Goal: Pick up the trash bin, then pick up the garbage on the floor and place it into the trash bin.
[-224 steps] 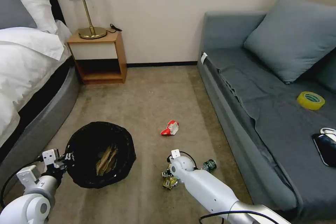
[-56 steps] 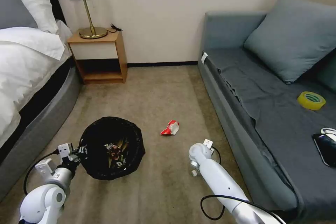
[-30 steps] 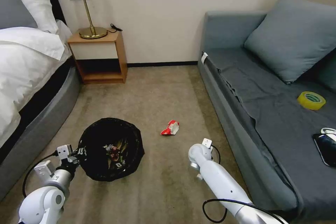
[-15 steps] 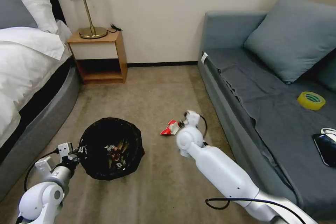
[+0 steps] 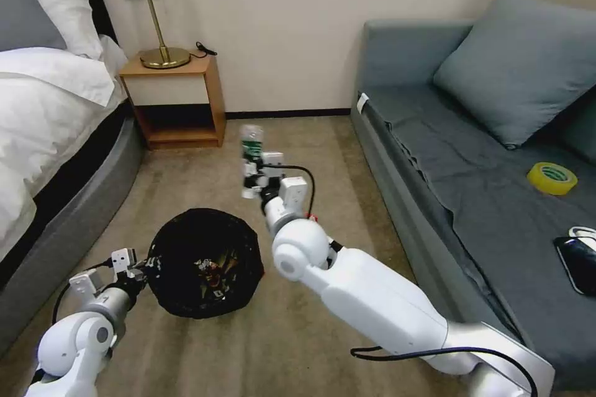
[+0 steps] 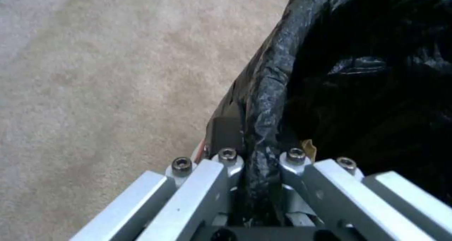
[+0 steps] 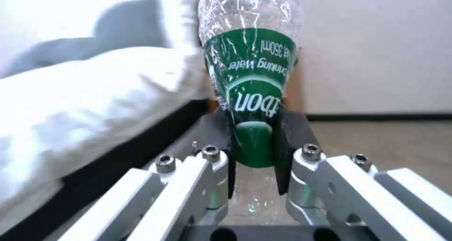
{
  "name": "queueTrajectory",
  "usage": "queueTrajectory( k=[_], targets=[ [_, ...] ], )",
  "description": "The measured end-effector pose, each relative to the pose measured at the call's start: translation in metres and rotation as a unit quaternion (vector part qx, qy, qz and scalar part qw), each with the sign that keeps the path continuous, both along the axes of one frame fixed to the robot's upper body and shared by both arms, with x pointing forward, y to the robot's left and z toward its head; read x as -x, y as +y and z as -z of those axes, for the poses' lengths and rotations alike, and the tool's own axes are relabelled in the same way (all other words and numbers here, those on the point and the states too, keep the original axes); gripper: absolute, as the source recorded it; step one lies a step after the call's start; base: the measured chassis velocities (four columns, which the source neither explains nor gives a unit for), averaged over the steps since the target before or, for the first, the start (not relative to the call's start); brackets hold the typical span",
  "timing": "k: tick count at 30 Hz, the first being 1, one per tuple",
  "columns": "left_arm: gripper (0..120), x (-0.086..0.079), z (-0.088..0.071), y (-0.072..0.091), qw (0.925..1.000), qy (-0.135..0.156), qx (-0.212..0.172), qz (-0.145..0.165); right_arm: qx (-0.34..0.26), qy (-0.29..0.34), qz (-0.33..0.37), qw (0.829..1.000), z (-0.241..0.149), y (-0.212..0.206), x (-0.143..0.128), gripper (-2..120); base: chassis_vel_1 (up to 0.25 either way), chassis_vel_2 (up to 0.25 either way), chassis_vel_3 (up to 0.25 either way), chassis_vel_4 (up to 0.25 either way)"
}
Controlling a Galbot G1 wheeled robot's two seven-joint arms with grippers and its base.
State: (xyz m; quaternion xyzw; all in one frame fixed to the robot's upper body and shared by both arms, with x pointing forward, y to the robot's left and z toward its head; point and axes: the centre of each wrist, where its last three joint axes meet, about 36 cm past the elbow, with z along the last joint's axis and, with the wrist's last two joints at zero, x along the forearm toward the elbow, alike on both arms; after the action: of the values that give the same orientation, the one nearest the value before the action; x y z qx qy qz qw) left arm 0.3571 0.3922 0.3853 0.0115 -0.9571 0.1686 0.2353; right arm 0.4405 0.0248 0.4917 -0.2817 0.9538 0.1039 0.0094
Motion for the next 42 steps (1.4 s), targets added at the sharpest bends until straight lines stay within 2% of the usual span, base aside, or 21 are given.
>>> queueTrajectory(
  k=[3, 8, 19, 21, 26, 29, 30, 34, 35, 37, 40, 42],
  targets=[
    [3, 0.000, 0.000, -0.004, 1.0000, 0.002, 0.002, 0.001, 0.022, -0.030, -0.060, 0.998, 0.020, 0.002, 0.023, 13, 0.000, 0.000, 0.000, 0.000],
    [3, 0.004, -0.002, -0.011, 1.0000, 0.004, 0.007, 0.003, 0.046, -0.044, -0.114, 0.991, 0.047, 0.000, 0.047, 13, 0.000, 0.000, 0.000, 0.000],
    [3, 0.018, -0.004, -0.029, 0.9997, 0.012, 0.021, 0.002, 0.077, -0.054, -0.162, 0.982, 0.101, -0.013, 0.070, 14, 0.000, 0.000, 0.000, 0.000],
    [3, 0.021, -0.005, -0.031, 0.9996, 0.015, 0.024, -0.001, 0.079, -0.053, -0.163, 0.982, 0.111, -0.015, 0.073, 23, 0.000, 0.000, 0.000, 0.000],
    [3, 0.023, -0.008, -0.032, 0.9996, 0.015, 0.025, -0.006, 0.083, -0.053, -0.162, 0.982, 0.123, -0.020, 0.077, 35, 0.000, 0.000, 0.000, 0.000],
    [3, 0.022, -0.013, -0.029, 0.9995, 0.012, 0.027, -0.011, 0.093, -0.056, -0.164, 0.981, 0.135, -0.025, 0.081, 50, 0.000, 0.000, 0.000, 0.000],
    [3, 0.022, -0.013, -0.029, 0.9995, 0.012, 0.027, -0.011, 0.093, -0.056, -0.164, 0.981, 0.135, -0.025, 0.081, 50, 0.000, 0.000, 0.000, 0.000],
    [3, 0.016, -0.015, -0.020, 0.9994, 0.008, 0.030, -0.016, 0.099, -0.067, -0.156, 0.981, 0.137, -0.024, 0.077, 69, 0.000, 0.000, 0.000, 0.000],
    [3, 0.016, -0.015, -0.020, 0.9994, 0.008, 0.030, -0.016, 0.099, -0.067, -0.156, 0.981, 0.137, -0.024, 0.077, 69, 0.000, 0.000, 0.000, 0.000],
    [3, 0.013, -0.015, -0.015, 0.9993, 0.007, 0.032, -0.017, 0.101, -0.067, -0.147, 0.982, 0.136, -0.023, 0.073, 79, 0.000, 0.000, 0.000, 0.000],
    [3, 0.012, -0.016, -0.013, 0.9993, 0.007, 0.034, -0.017, 0.101, -0.065, -0.143, 0.982, 0.135, -0.022, 0.072, 84, 0.000, 0.000, 0.000, 0.000],
    [3, 0.009, -0.013, -0.005, 0.9992, 0.007, 0.035, -0.019, 0.114, -0.085, -0.105, 0.984, 0.135, -0.020, 0.063, 96, 0.000, 0.000, 0.000, 0.000]
  ],
)
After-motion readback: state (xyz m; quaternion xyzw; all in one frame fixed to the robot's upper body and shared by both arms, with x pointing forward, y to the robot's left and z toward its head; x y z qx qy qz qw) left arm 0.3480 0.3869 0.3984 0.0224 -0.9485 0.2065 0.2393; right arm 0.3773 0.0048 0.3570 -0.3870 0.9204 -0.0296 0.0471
